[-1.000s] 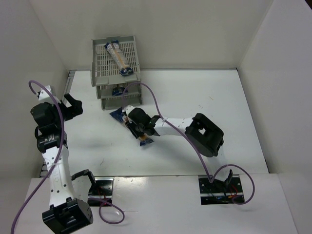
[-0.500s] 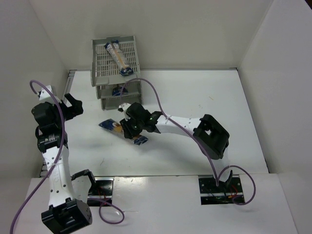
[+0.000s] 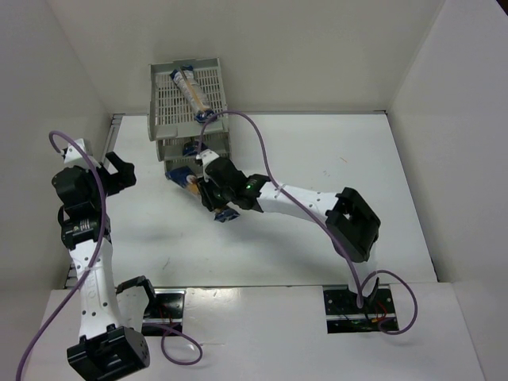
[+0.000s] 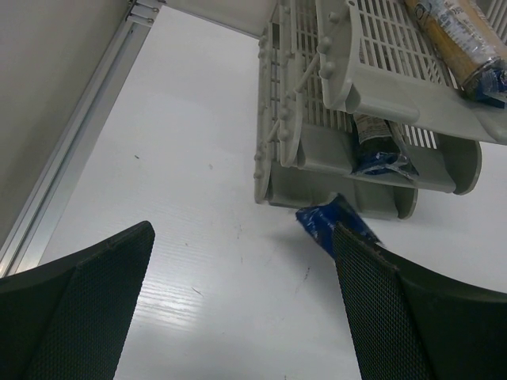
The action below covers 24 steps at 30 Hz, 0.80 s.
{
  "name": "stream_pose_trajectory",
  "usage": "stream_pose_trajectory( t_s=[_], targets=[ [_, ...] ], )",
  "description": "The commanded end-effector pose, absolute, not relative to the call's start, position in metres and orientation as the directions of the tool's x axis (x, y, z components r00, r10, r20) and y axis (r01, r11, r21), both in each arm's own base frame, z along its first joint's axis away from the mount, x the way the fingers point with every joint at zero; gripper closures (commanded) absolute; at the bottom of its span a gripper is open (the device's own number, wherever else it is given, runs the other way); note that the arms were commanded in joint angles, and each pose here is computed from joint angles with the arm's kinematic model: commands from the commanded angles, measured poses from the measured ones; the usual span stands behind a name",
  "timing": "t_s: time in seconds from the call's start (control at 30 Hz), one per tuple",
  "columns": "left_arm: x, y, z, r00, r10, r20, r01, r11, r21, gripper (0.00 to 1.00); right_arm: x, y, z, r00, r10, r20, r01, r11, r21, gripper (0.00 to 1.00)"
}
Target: Place and organize the pasta boxes and bags onto the shelf
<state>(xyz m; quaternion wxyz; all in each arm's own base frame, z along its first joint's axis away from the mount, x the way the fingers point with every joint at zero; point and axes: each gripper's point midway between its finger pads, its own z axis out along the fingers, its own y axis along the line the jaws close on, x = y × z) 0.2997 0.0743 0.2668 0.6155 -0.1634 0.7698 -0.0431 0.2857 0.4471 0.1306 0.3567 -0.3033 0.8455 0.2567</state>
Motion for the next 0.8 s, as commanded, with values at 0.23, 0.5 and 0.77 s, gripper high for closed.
stream_pose_trajectory(
  t_s=[0.23,0.5,0.77],
  targets=[
    [0.309,0.077,0.296,-0.112,-0.242,-0.964,-0.171,0.960,-0.222,0.00,0.368,0.461,0.206,-0.399,-0.079,-0.913,-0.525,0.837,0.157,1.00],
    [0.313,0.074,0.295,-0.118,-0.219,-0.969,-0.156,0.967,-0.199,0.00,0.412,0.480,0.173,-0.419,-0.032,-0.908,-0.391,0.909,0.148,1.00],
    [0.318,0.068,0.289,-0.143,-0.202,-0.969,-0.147,0.972,-0.181,0.00,0.447,0.485,0.137,-0.412,0.018,-0.911,-0.249,0.960,0.131,1.00]
  ],
)
